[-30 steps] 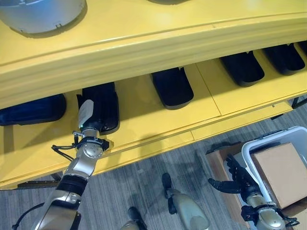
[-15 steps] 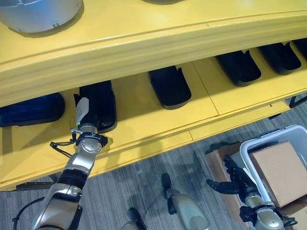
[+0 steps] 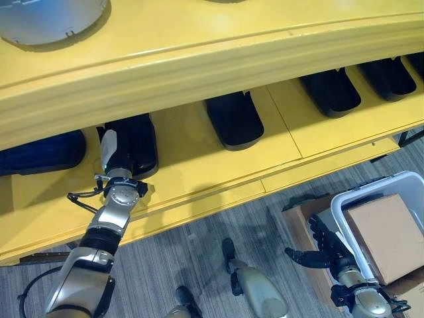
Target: Move parts from the plastic box to the shelf.
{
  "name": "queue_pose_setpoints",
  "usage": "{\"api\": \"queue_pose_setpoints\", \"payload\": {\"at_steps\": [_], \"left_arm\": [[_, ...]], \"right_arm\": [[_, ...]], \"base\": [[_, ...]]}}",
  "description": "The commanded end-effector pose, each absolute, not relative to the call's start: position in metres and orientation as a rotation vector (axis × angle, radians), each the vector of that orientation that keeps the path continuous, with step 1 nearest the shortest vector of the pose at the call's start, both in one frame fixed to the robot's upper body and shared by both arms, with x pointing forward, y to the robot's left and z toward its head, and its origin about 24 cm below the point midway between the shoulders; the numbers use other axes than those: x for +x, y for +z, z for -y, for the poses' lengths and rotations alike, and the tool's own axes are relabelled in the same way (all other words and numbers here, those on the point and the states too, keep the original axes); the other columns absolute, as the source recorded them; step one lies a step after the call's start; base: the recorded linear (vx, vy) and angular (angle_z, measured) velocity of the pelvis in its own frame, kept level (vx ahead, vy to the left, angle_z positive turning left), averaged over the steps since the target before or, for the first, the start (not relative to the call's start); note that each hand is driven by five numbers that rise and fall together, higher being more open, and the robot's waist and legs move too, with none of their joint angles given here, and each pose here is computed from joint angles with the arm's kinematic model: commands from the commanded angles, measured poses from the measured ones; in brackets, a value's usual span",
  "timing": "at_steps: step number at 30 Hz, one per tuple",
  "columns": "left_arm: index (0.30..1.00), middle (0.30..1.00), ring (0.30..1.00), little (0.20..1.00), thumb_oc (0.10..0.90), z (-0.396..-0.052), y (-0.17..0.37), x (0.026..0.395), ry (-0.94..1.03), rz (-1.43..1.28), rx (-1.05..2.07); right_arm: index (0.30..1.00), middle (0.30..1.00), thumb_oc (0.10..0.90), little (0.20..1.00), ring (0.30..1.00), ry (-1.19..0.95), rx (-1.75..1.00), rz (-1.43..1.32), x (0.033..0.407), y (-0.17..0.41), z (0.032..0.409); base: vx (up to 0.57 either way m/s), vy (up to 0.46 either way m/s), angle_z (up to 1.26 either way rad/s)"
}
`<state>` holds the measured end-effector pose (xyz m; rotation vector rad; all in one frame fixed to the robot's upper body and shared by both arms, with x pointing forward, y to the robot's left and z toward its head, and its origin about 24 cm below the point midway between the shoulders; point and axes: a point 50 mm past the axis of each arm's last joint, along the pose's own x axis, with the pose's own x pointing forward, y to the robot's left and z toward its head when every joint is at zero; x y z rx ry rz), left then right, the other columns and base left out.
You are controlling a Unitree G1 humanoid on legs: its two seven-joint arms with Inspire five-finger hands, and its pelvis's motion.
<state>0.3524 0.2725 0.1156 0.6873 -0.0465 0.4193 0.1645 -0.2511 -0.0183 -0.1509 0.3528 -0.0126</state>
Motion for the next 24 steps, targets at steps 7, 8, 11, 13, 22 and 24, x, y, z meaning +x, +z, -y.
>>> {"api": "queue_pose_setpoints", "payload": {"at_steps": [7,8,11,13,22,24], "left_arm": [[1.000,1.000,1.000,1.000,0.900,-0.278,0.167,0.365,0.490,0.213,0.682],[1.000,1.000,1.000,1.000,0.900,-0.278,0.167,0.365,0.491,0.213,0.683],[1.000,1.000,1.000,1.000,0.900,-0.278,0.167,0.365,0.491,0.211,0.680],[1.000,1.000,1.000,1.000,0.900,-0.278,0.167,0.366,0.491,0.209,0.678],[1.000,1.000,1.000,1.000,0.900,-0.272,0.173,0.364,0.482,0.259,0.655],[1.000,1.000,1.000,1.000,0.900,-0.271,0.177,0.363,0.487,0.285,0.643]], "right_arm": [[1.000,1.000,0.900,1.000,1.000,-0.001,-0.203,-0.190,0.174,0.015,0.258],[1.000,1.000,0.900,1.000,1.000,-0.001,-0.204,-0.190,0.174,0.015,0.258],[1.000,1.000,0.900,1.000,1.000,0.002,-0.204,-0.197,0.173,0.013,0.257],[1.000,1.000,0.900,1.000,1.000,0.003,-0.203,-0.199,0.172,0.013,0.257],[1.000,1.000,0.900,1.000,1.000,-0.001,-0.206,-0.200,0.172,0.013,0.258],[1.000,1.000,0.900,1.000,1.000,-0.004,-0.207,-0.197,0.172,0.013,0.259]], "base": [[0.00,0.000,0.00],[0.00,0.000,0.00],[0.00,0.000,0.00],[0.00,0.000,0.00],[0.00,0.000,0.00],[0.00,0.000,0.00]]}}
